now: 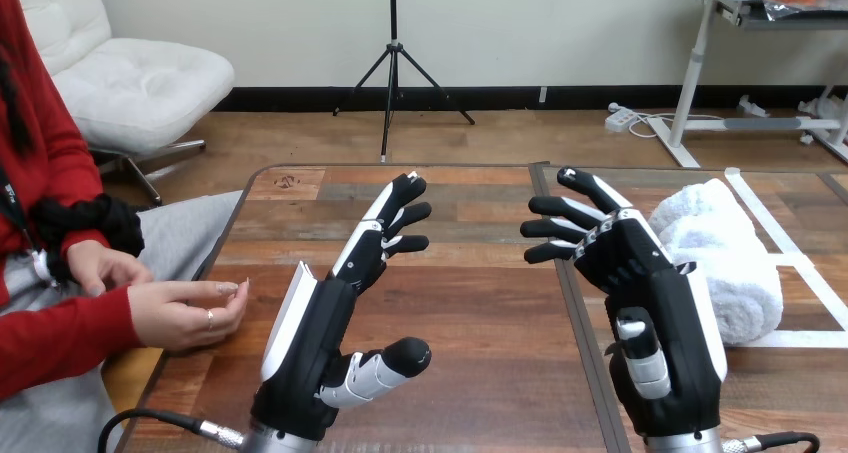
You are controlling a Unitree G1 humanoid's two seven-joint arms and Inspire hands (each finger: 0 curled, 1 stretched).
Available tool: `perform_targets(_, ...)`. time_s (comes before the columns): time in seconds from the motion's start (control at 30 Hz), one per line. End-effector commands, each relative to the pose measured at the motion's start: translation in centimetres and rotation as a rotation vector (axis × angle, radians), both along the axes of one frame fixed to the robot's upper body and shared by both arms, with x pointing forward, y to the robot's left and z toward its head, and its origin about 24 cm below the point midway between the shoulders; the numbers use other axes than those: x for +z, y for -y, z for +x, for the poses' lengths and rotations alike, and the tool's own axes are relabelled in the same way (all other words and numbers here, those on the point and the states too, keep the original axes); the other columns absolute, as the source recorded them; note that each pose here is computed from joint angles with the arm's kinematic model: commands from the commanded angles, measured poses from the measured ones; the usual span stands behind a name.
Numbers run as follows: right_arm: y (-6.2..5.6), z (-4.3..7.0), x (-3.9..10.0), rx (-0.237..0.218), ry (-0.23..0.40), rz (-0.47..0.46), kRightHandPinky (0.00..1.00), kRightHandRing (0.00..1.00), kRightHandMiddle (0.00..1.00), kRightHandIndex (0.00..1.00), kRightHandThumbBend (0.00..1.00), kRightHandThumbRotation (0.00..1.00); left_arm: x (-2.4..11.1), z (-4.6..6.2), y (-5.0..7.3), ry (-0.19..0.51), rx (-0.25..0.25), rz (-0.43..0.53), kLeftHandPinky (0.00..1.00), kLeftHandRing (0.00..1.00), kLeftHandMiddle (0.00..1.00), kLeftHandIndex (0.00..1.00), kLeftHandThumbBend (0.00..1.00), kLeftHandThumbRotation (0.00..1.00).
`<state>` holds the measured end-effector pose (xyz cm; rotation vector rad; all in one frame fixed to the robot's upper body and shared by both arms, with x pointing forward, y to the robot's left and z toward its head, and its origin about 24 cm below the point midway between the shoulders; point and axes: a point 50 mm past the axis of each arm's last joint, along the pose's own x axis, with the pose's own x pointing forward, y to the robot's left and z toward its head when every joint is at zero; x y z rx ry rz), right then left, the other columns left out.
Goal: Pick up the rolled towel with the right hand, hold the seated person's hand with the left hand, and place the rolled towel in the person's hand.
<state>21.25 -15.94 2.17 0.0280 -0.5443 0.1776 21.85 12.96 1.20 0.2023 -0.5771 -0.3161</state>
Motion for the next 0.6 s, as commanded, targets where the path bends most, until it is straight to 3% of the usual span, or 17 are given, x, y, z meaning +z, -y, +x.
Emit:
perform_targets(0.0,0.2,0.6,2.0,0.000,0.095,-0.020,0.60,0.71,0.76,0.84,1.00,0.83,1.5,0.5,0.2,0.085,-0.016,-0.014,0.79,0.89,0.94,0.94,1.00,0.92)
perform_targets(0.57,1.3,0.8,3.0,-0.035,0.125,-0.077,0.62,0.73,0.79,0.86,1.00,0.78,1.3,0.4,1.0,0.083,-0.044,-0.018,0.78,0.90,0.95,0.95,1.00,0.90)
